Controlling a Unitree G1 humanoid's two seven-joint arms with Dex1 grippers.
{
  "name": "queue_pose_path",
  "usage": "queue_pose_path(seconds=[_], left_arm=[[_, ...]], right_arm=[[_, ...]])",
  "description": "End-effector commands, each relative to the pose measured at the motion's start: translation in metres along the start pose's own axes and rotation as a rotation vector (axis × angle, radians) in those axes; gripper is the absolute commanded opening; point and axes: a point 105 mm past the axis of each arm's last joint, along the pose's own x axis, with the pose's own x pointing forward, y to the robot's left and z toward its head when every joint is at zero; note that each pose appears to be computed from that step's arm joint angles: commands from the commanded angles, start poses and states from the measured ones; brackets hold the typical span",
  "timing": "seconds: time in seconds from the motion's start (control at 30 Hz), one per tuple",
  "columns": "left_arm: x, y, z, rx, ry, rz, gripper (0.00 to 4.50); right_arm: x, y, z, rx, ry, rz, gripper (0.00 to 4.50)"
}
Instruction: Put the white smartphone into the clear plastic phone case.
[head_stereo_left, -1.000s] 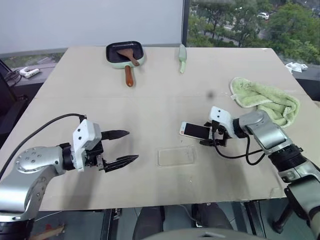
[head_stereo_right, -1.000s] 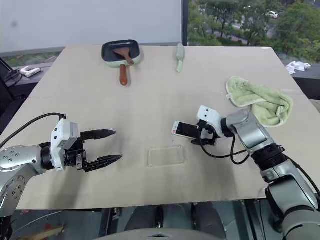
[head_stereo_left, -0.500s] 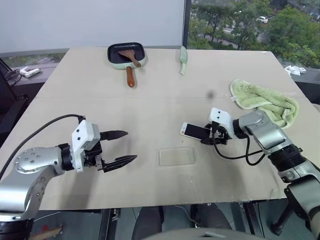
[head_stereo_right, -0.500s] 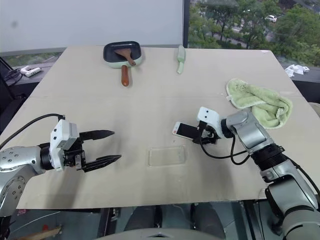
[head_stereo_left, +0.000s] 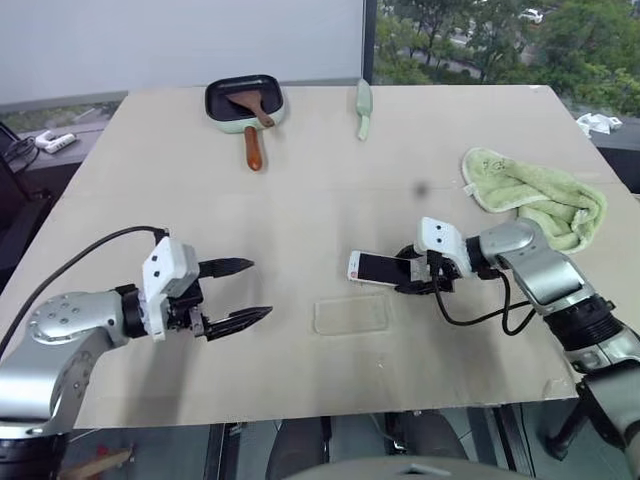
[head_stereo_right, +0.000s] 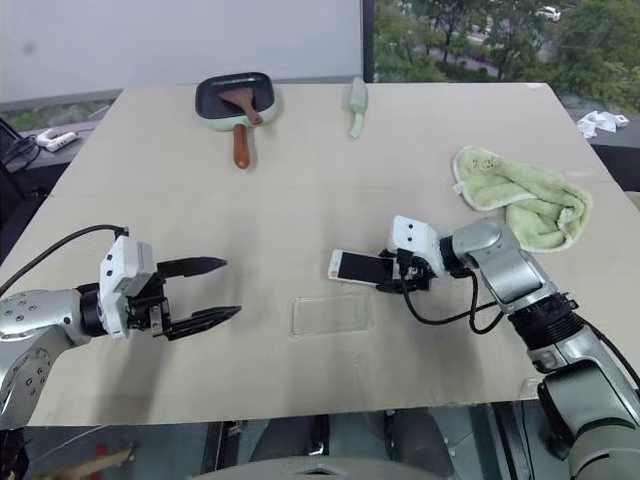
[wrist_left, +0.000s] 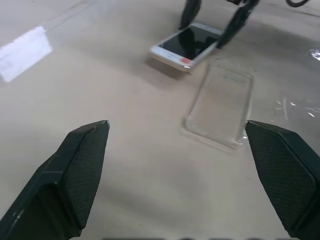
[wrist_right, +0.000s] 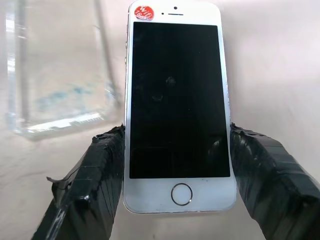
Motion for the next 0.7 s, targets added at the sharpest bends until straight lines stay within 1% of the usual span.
queue_pose_path(seconds=[0.03,0.2,0.33,0.43,0.53,0.67,0.7], left_arm=[[0.002,0.002,0.008,0.027,-0.022,-0.004,4.5],[0.012,0.006,0.011,0.027,-0.03,-0.007,4.5],[0.02,0.004,0.016,0.028,-0.05,-0.048,4.5],[0.029,-0.002,0.022,0.024,-0.071,-0.116,4.5],[0.039,-0.001,0.032,0.06,-0.117,-0.131,4.5],[0.05,-0.01,0.032,0.084,-0.099,-0.217,4.5],[0.053,-0.012,0.033,0.083,-0.1,-0.232,4.25]], right_arm=[[-0.008,0.004,0.021,-0.108,-0.023,0.013,2.93],[-0.01,0.014,0.028,-0.16,-0.006,0.037,2.93],[-0.012,0.023,0.03,-0.192,0.028,0.056,2.93],[-0.011,0.033,0.031,-0.2,0.046,0.074,2.93],[-0.009,0.04,0.032,-0.196,0.052,0.089,2.93],[-0.006,0.046,0.032,-0.187,0.063,0.098,2.93],[-0.005,0.047,0.032,-0.185,0.066,0.097,2.93]])
